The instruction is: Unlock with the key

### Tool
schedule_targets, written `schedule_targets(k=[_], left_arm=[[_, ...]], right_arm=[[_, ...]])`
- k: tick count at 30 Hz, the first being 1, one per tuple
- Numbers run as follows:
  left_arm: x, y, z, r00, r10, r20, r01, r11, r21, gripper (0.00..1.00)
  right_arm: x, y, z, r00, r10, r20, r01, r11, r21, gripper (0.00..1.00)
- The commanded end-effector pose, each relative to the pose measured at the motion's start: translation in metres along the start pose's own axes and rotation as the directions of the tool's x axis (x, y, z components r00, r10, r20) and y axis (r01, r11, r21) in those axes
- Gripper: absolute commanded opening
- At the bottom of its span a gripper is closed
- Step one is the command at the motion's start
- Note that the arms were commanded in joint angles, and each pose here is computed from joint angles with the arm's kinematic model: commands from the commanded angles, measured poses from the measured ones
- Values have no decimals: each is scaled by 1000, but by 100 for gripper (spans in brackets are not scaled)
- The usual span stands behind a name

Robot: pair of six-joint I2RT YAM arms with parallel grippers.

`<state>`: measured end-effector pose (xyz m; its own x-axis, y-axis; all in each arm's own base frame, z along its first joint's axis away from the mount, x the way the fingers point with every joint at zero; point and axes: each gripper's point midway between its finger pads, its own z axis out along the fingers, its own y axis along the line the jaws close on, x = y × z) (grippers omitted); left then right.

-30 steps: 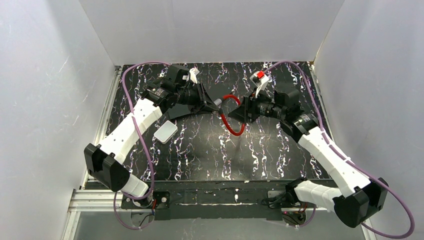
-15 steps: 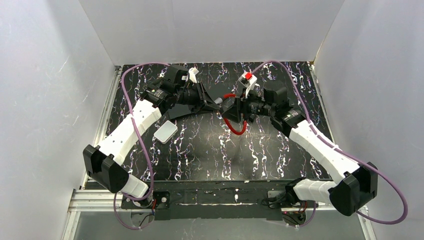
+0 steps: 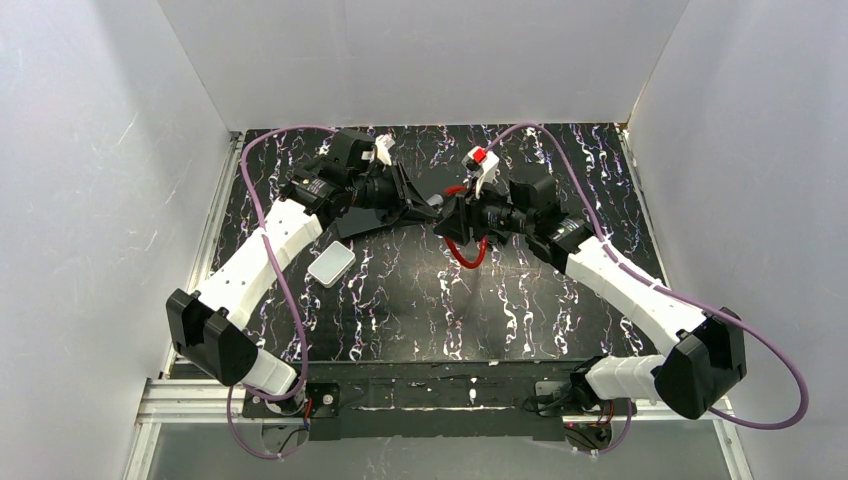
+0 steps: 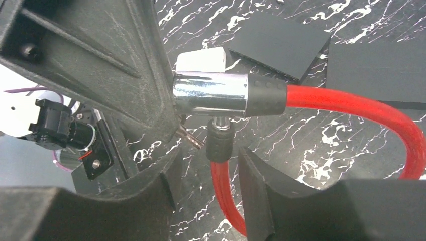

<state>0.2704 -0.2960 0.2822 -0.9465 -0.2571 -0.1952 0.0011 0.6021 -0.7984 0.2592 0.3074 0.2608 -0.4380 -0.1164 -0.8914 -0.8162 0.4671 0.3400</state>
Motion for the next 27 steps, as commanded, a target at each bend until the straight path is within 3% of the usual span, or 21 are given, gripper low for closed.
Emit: schedule_targets(k=[1,4,8,14,21,27], left_arm=[[3,-35,-26,997,67,35,-71,989,127,0],[3,-36,-27,997,69,36,-73,989,129,0],[3,-36,-28,997,70,42,-75,989,129,0],[2,-35,-29,996,70,50,-76,989,124,0],[-8,-32,-30,991,81,105,-91,992,93,0],[-16,-32,-31,987,98,125,-106,993,59,0]], right_arm=[[-24,-7,1,996,-59,63,55,996,64,54],[-25,-9,2,996,-66,64,61,996,71,50],[-25,-10,2,996,-67,61,63,995,77,23],[-23,-3,-1,997,-68,42,66,996,56,2],[-21,43,-5,992,-127,6,127,988,-83,1],[8,55,-5,986,-148,-78,142,987,-80,1]])
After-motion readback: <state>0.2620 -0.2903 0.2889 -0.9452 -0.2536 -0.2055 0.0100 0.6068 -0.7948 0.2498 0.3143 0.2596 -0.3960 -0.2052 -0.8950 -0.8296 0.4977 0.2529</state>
